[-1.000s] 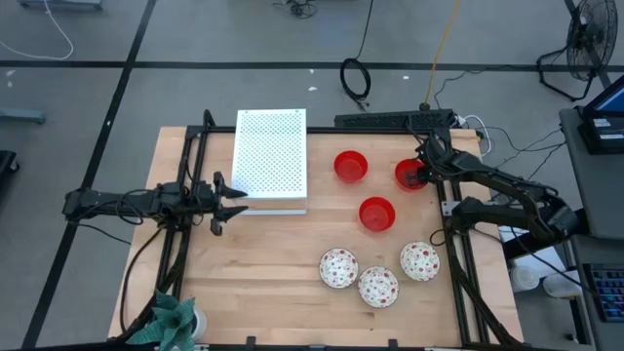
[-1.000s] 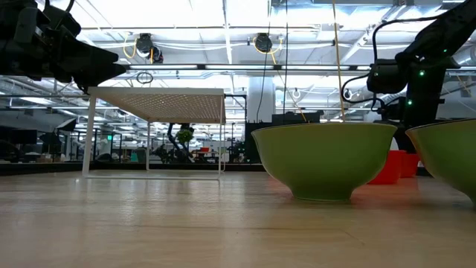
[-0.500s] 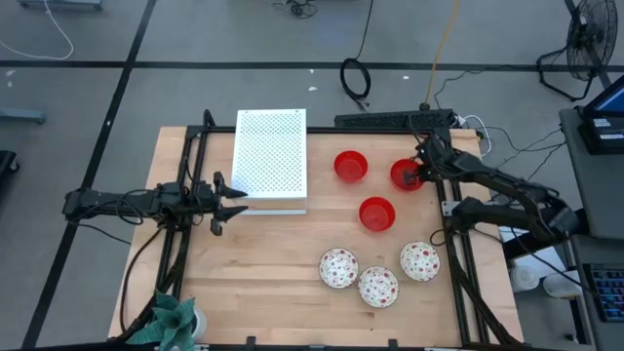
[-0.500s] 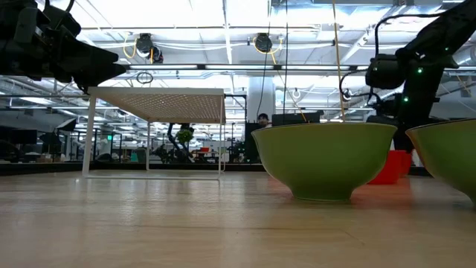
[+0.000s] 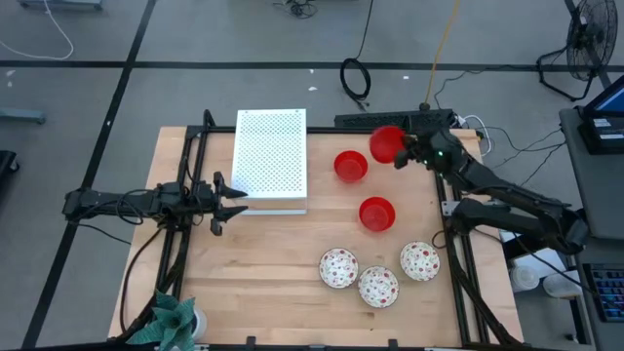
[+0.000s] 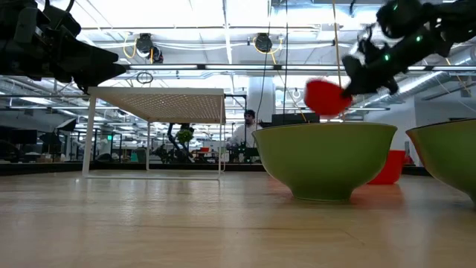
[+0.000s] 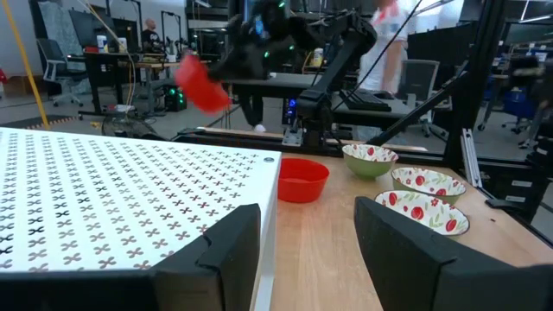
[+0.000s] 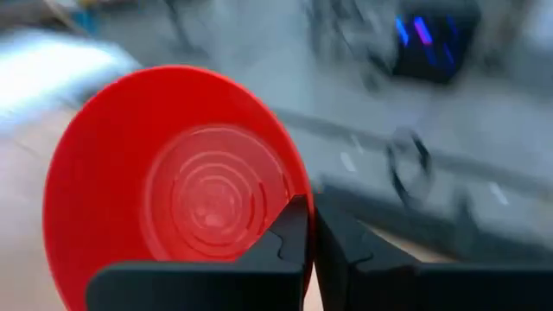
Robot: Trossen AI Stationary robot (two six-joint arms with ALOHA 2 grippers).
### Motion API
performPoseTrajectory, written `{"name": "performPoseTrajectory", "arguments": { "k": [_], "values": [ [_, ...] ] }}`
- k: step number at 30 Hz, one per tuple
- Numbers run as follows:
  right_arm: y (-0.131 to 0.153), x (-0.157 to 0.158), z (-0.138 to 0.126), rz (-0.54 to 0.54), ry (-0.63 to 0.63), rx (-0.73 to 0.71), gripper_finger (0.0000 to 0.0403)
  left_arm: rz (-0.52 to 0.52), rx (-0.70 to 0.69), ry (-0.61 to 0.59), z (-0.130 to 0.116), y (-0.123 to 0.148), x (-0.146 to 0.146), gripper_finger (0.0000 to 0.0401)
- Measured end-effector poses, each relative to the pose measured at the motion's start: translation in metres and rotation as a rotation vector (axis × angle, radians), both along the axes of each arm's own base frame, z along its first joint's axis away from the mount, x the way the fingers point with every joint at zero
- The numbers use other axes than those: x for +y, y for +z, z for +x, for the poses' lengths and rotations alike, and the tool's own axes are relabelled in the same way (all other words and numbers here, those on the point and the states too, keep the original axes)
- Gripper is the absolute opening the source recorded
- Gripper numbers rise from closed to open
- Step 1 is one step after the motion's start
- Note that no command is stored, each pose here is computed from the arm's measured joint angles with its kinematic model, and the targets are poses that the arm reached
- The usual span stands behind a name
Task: Pick & Place Mini bowls
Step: Put the top right red bowl on the shelf
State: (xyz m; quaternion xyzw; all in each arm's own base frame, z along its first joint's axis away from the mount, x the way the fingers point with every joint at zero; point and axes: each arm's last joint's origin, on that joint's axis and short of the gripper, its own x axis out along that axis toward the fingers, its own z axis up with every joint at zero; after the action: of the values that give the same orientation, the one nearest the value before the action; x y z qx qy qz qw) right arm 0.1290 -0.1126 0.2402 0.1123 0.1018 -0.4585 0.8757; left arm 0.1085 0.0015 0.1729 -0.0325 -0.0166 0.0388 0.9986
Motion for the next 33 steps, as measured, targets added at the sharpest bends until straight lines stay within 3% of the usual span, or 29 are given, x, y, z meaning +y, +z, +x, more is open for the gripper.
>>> {"name": "performPoseTrajectory", "arguments": {
  "k": [8, 15, 23, 30, 33],
  "values": [
    [0.004, 0.025, 0.016, -0.344, 0.184, -0.175, 0.0000, 0.000, 0.000, 0.000, 0.000, 0.000, 0.000, 0.0193],
    [0.000, 0.043, 0.017, -0.566, 0.135, -0.105, 0.0000, 0.000, 0.000, 0.000, 0.000, 0.000, 0.000, 0.0193],
    [0.011, 0.056, 0.019, -0.694, 0.108, -0.100, 0.0000, 0.010, -0.012, 0.001, 0.000, 0.001, 0.000, 0.0193],
    [0.009, 0.055, 0.027, -0.755, 0.130, -0.070, 0.0000, 0.156, -0.222, 0.042, -0.003, 0.023, 0.001, 0.0193],
    [0.006, 0.054, 0.034, -0.779, 0.123, -0.065, 0.0000, 0.192, -0.247, 0.044, -0.004, 0.025, 0.000, 0.0193]
  ]
}}
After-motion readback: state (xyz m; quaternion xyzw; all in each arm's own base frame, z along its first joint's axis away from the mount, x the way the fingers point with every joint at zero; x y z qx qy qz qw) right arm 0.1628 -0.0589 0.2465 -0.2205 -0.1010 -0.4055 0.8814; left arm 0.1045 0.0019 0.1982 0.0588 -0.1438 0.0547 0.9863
